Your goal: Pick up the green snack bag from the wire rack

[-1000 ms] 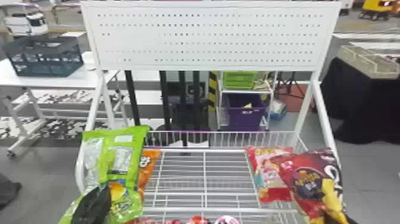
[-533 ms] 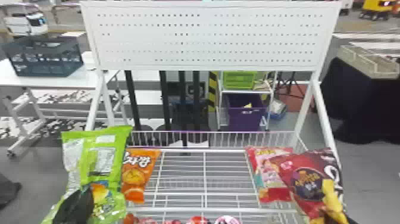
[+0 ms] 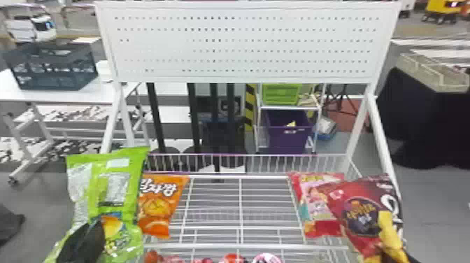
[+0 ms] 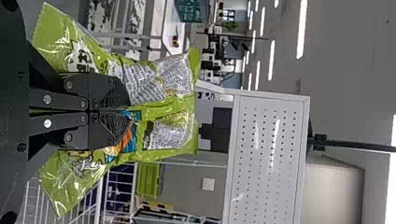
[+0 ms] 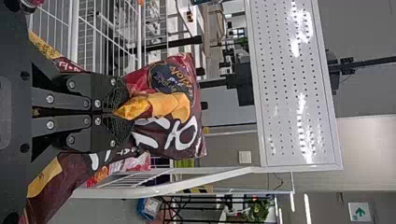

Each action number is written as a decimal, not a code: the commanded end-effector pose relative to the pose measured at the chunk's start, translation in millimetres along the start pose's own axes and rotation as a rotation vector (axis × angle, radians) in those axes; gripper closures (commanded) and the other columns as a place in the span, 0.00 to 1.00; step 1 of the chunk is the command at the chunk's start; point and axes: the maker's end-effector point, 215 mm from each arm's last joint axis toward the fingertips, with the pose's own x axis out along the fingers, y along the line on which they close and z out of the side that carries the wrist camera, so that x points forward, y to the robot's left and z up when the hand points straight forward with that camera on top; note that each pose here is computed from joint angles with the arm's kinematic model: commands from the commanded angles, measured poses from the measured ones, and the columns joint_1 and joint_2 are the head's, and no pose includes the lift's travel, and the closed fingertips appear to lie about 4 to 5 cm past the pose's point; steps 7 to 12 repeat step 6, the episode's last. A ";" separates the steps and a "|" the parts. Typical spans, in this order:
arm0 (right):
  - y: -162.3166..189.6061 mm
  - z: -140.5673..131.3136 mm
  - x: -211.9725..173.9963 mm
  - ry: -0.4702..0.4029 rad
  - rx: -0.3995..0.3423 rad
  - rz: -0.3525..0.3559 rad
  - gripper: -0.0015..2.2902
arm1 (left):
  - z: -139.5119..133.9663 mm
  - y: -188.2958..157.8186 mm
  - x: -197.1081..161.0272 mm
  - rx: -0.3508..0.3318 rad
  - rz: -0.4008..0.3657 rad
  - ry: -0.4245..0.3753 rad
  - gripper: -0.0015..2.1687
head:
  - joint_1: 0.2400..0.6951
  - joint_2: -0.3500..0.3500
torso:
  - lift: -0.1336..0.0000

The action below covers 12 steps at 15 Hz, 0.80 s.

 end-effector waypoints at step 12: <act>0.1 1.2 -0.8 -0.001 -0.001 -0.001 0.95 | 1.0 0.2 0.0 -0.002 0.001 -0.003 0.95 | 0.57 0.50 | 1.00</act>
